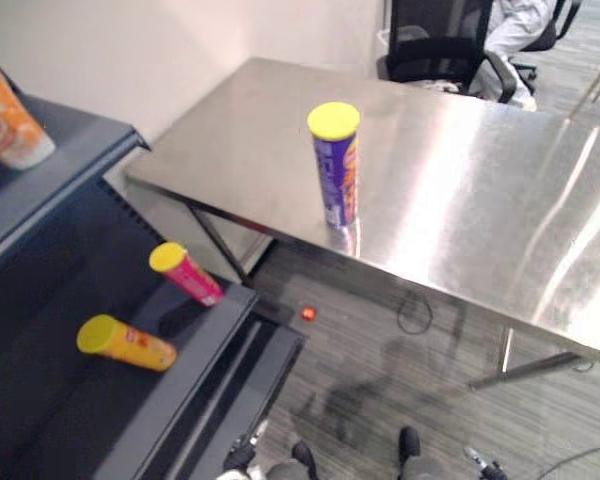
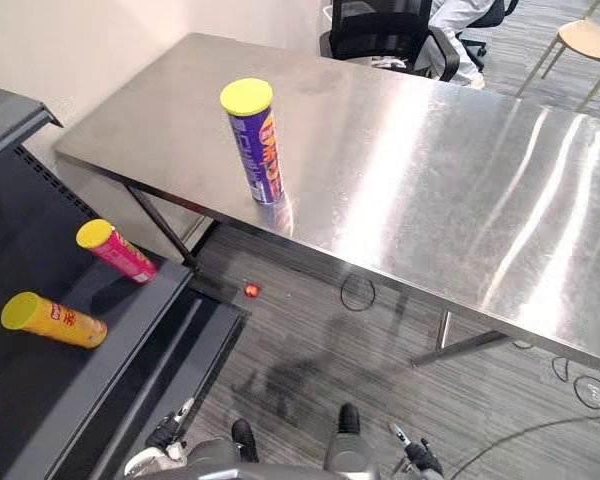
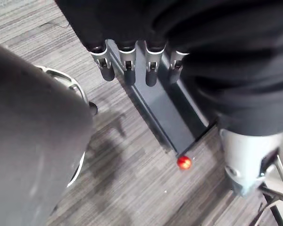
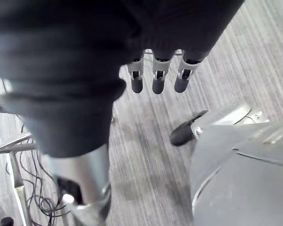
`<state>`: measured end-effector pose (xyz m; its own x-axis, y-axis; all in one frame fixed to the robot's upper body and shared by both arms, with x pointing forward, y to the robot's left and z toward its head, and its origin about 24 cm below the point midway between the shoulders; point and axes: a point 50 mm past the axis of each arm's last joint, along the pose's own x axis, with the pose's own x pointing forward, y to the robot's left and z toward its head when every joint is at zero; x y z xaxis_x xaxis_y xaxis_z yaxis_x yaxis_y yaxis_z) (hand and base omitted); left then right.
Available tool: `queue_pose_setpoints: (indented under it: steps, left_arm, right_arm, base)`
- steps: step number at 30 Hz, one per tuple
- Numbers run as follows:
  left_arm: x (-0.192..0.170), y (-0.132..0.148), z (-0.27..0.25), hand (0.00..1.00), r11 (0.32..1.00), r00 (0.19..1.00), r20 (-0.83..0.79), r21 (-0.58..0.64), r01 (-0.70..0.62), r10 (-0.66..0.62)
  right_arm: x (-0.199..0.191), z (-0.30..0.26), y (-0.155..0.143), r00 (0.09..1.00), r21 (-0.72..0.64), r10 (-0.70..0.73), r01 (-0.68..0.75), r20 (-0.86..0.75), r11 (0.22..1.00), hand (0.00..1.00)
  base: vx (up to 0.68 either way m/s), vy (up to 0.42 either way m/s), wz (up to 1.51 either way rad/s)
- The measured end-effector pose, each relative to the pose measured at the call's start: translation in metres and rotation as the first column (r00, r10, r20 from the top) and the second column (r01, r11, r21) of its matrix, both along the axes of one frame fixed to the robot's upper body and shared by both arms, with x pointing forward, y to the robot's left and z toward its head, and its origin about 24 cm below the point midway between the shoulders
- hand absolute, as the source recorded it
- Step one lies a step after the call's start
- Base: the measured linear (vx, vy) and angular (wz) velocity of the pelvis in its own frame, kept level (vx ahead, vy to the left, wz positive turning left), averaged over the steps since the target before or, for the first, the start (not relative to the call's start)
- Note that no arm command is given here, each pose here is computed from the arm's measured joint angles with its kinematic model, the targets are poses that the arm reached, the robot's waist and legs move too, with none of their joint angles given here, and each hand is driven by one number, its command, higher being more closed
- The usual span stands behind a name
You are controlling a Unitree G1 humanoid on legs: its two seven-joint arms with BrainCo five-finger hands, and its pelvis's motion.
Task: Put the gum and the chips on the shelf.
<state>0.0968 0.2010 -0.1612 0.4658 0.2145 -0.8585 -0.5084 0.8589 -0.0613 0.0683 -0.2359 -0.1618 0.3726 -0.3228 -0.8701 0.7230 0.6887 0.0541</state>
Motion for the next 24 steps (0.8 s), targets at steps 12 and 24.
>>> queue_pose_setpoints:
  steps: [12,24]
  left_arm:
    - [-0.003,-0.001,-0.002,0.0,0.998,0.998,-0.028,0.016,0.059,-0.059]
    - [-0.026,0.007,-0.005,0.0,0.999,0.997,-0.079,0.032,0.015,-0.012]
  right_arm:
    - [-0.007,-0.002,-0.002,0.99,0.029,-0.14,0.139,0.004,0.99,0.0]
    - [-0.051,0.026,-0.092,0.512,0.002,-0.841,0.854,0.171,0.52,0.0]
  base:
    - [0.04,0.019,-0.15]
    - [-0.03,-0.012,-0.11]
